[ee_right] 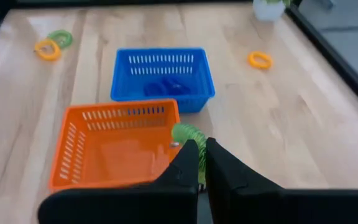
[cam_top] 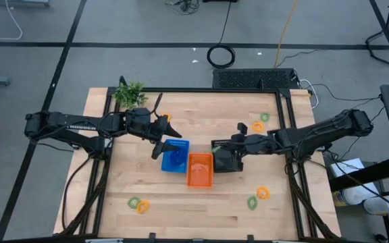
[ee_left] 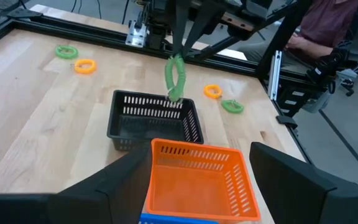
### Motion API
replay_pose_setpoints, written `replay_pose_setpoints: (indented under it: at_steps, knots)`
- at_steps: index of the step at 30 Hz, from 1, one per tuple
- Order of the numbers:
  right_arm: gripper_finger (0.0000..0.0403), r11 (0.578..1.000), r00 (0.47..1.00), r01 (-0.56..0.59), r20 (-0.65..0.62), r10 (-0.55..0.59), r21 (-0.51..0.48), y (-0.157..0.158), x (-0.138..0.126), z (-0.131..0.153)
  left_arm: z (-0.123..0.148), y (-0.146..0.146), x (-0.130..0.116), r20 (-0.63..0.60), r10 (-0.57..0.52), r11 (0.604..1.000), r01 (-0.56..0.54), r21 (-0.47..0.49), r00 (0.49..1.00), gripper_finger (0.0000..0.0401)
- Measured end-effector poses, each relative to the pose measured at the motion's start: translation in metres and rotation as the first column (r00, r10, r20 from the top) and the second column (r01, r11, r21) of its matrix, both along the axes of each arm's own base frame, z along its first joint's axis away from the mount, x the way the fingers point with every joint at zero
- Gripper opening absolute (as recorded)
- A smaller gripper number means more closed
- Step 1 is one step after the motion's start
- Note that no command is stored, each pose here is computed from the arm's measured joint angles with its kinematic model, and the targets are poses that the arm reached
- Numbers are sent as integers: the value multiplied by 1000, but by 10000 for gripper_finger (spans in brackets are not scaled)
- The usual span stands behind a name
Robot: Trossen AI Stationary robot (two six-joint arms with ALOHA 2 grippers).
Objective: Sort spring keychains
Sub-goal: Put the green spring keychain into the black bin
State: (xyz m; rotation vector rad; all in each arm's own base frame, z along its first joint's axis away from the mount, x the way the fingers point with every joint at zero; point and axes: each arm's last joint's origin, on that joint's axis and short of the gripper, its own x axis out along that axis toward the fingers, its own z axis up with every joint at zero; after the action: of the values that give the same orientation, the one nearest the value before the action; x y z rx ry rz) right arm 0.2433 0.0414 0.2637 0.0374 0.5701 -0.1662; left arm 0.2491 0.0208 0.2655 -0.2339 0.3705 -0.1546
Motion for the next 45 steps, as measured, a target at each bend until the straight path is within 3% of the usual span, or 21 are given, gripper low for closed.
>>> replay_pose_setpoints:
  at_steps: [11, 24, 30, 45]
  knots:
    - [0, 991, 990, 100, -110, -90, 88, -2, -8, -10, 0, 0, 0, 0, 0, 1000, 0, 0, 1000, 274]
    - [0, 980, 981, 162, -122, -149, 112, -3, -7, -13, 0, 0, 0, 0, 0, 1000, 0, -1, 1000, 274]
    - [0, 961, 963, 249, -140, -232, 122, -5, -10, -15, 0, 0, 0, 0, 0, 1000, 0, -1, 1000, 273]
    - [0, 957, 961, 257, -142, -238, 137, -5, -9, -16, 0, 0, 0, 0, 0, 1000, 0, -1, 1000, 273]
